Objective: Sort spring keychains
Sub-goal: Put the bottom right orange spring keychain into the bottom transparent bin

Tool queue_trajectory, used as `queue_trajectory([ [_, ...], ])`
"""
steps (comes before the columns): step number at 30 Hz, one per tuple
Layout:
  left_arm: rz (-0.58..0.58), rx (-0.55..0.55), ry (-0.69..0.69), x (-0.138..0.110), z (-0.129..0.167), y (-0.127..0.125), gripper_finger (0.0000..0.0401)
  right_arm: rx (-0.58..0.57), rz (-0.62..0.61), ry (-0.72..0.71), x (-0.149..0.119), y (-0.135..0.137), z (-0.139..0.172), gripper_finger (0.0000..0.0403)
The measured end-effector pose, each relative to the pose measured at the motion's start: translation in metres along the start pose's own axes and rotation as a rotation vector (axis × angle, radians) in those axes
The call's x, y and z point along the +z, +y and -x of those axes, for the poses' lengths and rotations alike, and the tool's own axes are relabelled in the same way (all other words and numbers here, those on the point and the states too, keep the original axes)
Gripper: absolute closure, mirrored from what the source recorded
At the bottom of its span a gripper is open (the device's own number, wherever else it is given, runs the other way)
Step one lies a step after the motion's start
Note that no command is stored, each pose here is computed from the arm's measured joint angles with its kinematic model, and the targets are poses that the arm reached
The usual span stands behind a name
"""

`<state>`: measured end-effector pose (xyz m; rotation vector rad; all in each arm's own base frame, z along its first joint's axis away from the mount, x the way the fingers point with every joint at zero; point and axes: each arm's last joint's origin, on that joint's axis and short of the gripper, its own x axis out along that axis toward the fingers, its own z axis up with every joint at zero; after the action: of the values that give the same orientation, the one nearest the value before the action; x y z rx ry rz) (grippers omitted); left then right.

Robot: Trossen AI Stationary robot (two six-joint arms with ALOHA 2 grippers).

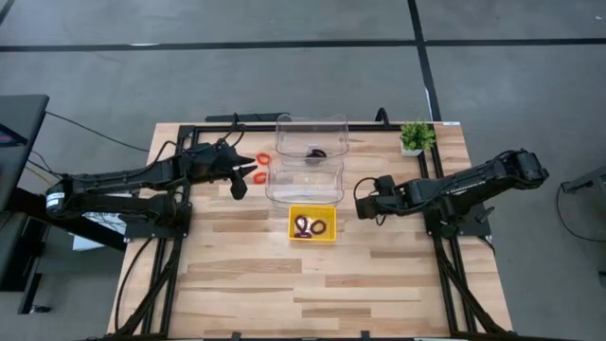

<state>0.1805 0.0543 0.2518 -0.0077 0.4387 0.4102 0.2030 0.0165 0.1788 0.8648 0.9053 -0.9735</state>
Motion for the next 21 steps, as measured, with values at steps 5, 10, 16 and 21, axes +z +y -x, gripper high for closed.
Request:
queue_trajectory([
  [5,0.000,-0.002,-0.001,0.000,0.000,0.000,0.0301,-0.058,0.092,0.065,-0.003,0.000,-0.012,0.0316],
  [10,0.023,0.002,0.000,0.000,0.000,0.000,0.0301,-0.096,0.130,0.117,-0.004,0.003,-0.027,0.0297],
  [16,0.031,0.034,-0.002,0.000,0.000,0.003,0.0301,-0.117,0.147,0.125,-0.004,0.005,-0.036,0.0256],
  [21,0.039,0.052,-0.005,0.000,-0.001,0.007,0.0301,-0.118,0.164,0.134,-0.004,0.005,-0.037,0.0214],
])
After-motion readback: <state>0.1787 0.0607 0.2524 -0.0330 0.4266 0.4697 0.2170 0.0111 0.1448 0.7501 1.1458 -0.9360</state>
